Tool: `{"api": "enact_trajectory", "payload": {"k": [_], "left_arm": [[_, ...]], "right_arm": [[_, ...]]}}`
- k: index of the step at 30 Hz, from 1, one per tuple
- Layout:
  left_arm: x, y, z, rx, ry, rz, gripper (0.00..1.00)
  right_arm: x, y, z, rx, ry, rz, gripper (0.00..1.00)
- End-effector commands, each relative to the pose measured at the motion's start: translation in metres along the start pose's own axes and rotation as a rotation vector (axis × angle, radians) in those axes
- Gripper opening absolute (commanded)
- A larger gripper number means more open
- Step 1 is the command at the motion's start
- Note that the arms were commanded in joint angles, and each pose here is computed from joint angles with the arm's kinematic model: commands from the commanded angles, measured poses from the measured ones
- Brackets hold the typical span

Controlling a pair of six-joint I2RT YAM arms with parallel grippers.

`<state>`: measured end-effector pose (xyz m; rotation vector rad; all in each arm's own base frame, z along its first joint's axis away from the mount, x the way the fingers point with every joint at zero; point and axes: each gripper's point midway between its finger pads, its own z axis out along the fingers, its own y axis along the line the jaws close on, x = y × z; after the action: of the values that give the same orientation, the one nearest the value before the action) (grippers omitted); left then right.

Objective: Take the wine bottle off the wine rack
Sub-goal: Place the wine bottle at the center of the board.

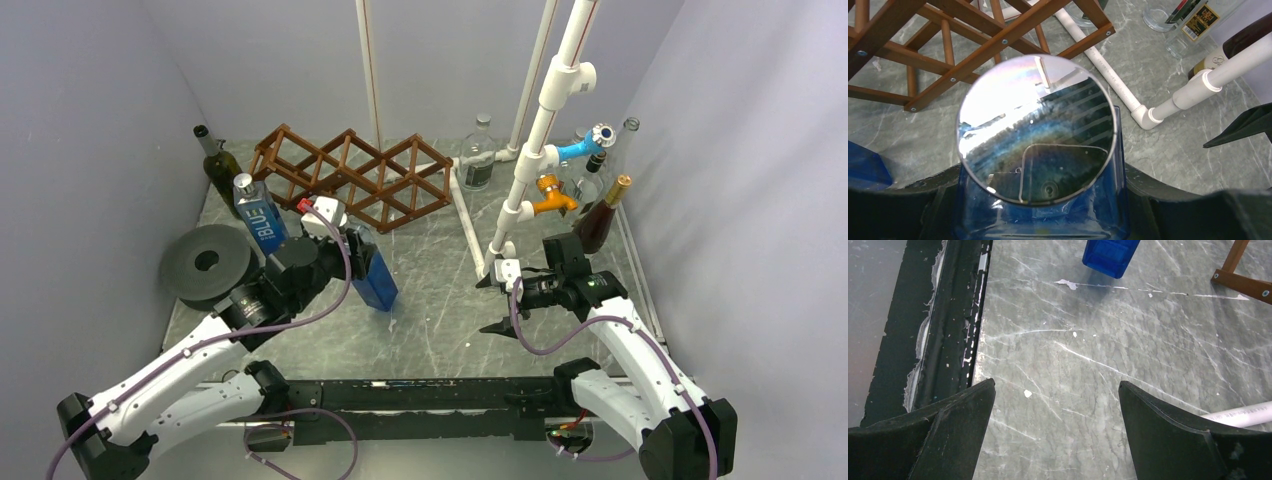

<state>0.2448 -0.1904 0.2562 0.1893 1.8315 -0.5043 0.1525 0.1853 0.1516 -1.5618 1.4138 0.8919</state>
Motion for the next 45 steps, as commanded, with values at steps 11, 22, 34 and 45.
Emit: {"api": "enact_trajectory", "payload": {"k": [11,22,34,45], "left_arm": [[-0.102,-0.010,-0.013,0.056,-0.255,-0.069,0.00],[-0.108,0.008,-0.010,-0.008,-0.249,-0.024,0.00],[-0.120,0.046,0.001,-0.135,-0.258,0.061,0.00],[-0.127,0.078,0.013,-0.210,-0.308,0.133,0.00]], "right_arm": [[-0.007,-0.006,-0.001,0.010,-0.020,-0.055,0.96],[-0.006,-0.005,-0.001,0.008,-0.019,-0.057,0.96],[-0.005,-0.006,-0.001,0.007,-0.015,-0.058,0.96],[-0.003,-0.005,-0.001,0.004,-0.011,-0.056,0.96]]}}
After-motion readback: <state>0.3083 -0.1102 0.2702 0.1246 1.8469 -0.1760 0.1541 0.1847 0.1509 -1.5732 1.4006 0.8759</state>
